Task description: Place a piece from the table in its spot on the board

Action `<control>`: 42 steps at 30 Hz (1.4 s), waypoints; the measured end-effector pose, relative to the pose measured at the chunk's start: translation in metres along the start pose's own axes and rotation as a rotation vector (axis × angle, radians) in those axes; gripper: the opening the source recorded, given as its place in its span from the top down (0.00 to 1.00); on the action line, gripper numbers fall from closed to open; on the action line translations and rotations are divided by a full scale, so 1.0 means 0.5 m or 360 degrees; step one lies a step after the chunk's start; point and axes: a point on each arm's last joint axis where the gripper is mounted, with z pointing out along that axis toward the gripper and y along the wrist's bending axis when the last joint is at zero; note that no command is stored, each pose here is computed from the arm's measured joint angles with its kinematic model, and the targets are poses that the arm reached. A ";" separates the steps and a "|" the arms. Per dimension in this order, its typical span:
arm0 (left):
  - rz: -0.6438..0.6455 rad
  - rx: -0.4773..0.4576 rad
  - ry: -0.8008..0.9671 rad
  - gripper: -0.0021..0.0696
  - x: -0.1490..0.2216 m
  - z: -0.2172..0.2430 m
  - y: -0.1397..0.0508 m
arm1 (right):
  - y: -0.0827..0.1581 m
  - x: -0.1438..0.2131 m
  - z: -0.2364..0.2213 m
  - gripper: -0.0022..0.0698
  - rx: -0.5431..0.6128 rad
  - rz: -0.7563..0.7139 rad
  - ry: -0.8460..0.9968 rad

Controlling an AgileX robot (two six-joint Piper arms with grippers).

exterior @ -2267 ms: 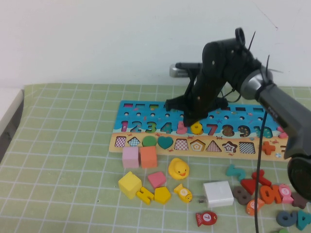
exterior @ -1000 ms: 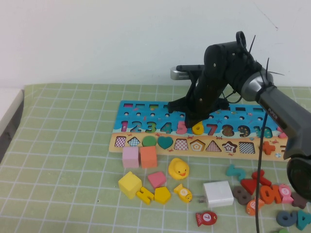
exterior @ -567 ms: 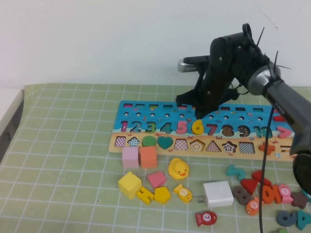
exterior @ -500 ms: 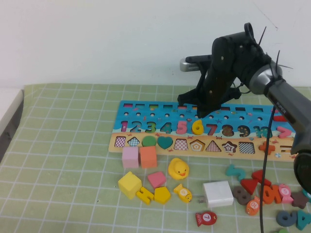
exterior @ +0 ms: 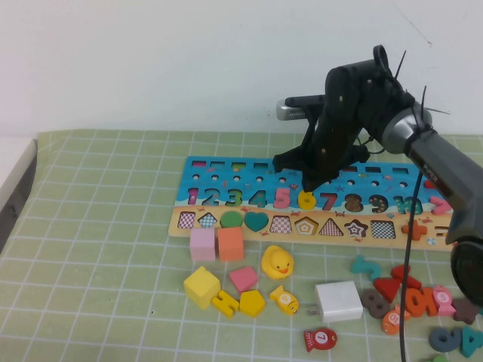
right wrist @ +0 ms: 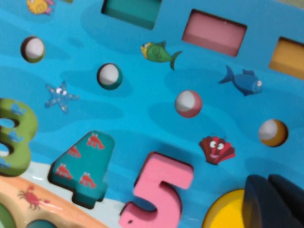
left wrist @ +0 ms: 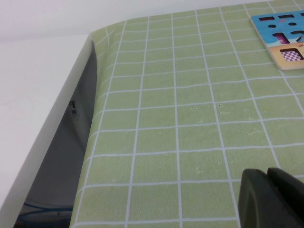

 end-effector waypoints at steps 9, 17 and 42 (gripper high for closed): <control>0.0000 0.0000 0.0000 0.97 0.000 0.000 0.000 | 0.002 -0.001 -0.005 0.97 -0.0002 -0.0003 -0.0009; 0.0000 0.0000 0.0000 0.97 0.000 0.000 0.000 | 0.002 -0.022 -0.129 0.97 0.0067 -0.0089 -0.0198; 0.0086 -0.0032 0.0003 0.97 0.000 0.000 0.004 | 0.016 0.095 -0.697 0.97 0.0131 -0.0331 -0.0949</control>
